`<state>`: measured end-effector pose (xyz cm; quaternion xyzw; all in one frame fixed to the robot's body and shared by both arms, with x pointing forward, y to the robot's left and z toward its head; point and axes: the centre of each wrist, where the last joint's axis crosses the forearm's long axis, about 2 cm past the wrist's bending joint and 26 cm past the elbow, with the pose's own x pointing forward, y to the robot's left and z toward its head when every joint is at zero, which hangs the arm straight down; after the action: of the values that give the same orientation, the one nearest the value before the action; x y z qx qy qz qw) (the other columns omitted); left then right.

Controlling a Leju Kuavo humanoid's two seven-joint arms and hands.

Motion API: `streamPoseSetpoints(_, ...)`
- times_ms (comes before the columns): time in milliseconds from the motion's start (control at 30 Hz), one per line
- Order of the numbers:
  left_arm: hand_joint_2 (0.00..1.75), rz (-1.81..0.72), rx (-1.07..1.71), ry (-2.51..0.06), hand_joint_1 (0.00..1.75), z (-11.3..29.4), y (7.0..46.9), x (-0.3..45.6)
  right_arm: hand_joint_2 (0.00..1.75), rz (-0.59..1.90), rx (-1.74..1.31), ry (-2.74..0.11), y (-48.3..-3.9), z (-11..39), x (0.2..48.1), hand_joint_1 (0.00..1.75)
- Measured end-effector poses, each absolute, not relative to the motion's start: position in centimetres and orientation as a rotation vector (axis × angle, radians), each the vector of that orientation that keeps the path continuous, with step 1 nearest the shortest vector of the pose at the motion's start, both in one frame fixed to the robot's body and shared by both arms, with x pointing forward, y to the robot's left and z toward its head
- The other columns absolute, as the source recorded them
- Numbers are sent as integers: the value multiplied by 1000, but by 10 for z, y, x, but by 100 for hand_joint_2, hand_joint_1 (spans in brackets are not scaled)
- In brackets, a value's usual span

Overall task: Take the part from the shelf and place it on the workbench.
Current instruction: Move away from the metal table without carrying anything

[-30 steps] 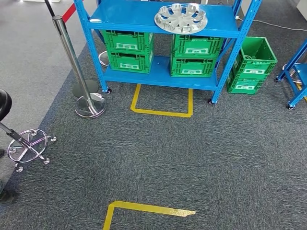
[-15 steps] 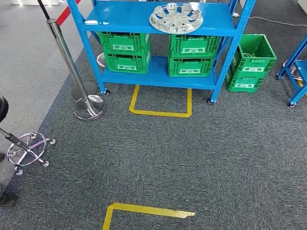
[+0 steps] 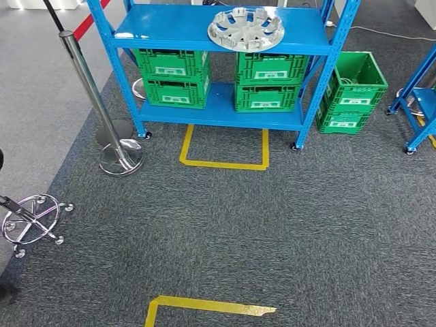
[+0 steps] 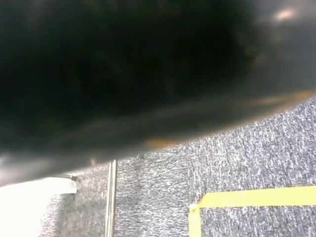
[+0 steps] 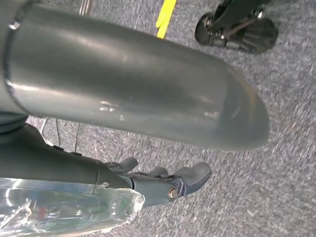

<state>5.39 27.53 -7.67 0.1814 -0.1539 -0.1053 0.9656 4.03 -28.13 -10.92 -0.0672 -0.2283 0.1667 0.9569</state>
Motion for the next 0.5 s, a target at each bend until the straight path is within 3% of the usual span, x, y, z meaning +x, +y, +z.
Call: streamPoseSetpoints(500,0,-218,367,-314,0,-76,274,53,0,347,-136,-460,-283,-110,39,0)
